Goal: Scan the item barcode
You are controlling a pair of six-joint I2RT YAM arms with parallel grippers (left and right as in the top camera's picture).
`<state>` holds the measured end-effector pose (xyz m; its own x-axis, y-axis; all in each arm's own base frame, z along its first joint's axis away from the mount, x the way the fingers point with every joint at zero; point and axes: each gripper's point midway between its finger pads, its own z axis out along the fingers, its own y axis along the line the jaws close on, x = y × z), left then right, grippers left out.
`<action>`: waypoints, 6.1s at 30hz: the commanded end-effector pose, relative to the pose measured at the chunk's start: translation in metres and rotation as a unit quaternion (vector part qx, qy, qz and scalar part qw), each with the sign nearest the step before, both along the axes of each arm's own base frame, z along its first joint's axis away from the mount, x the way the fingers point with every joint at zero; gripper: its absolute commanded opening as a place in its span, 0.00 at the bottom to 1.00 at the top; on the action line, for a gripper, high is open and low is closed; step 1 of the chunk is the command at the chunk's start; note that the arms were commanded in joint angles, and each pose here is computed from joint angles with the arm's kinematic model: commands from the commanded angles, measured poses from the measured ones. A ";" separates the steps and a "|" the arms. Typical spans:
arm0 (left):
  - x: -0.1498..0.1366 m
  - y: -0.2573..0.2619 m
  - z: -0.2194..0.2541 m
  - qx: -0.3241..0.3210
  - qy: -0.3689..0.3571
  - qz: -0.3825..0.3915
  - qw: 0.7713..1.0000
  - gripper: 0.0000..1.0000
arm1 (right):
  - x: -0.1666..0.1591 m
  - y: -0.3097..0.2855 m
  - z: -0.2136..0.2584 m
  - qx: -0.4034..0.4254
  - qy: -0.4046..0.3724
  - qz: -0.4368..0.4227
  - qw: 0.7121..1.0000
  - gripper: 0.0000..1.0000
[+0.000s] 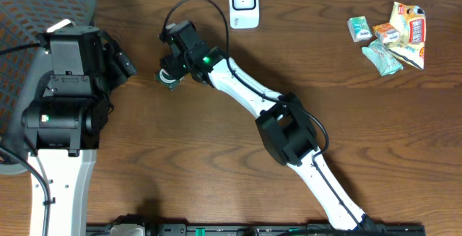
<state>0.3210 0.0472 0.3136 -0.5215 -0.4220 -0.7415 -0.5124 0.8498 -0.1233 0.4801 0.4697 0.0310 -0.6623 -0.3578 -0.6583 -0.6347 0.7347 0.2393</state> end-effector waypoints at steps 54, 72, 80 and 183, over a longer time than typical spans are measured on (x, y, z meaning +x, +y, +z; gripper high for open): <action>-0.002 0.003 0.007 0.001 -0.010 0.007 1.000 0.98 | -0.014 -0.040 0.011 -0.134 -0.022 -0.133 0.982 0.61; -0.002 0.003 0.007 0.001 -0.010 0.007 1.000 0.98 | -0.070 -0.047 0.049 -0.202 -0.003 0.028 0.979 0.78; -0.002 0.003 0.007 0.001 -0.010 0.007 1.000 0.98 | -0.081 -0.062 0.029 -0.309 -0.042 0.003 0.950 0.73; -0.001 0.003 0.007 0.001 -0.010 0.007 1.000 0.98 | -0.070 -0.126 0.051 0.137 0.277 0.163 0.937 0.58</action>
<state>0.3210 0.0472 0.3136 -0.5215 -0.4220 -0.7415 -0.5124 0.8498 -0.1233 0.4168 0.3466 0.0350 -0.7622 -0.5571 -0.3297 -0.6360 0.5497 0.5416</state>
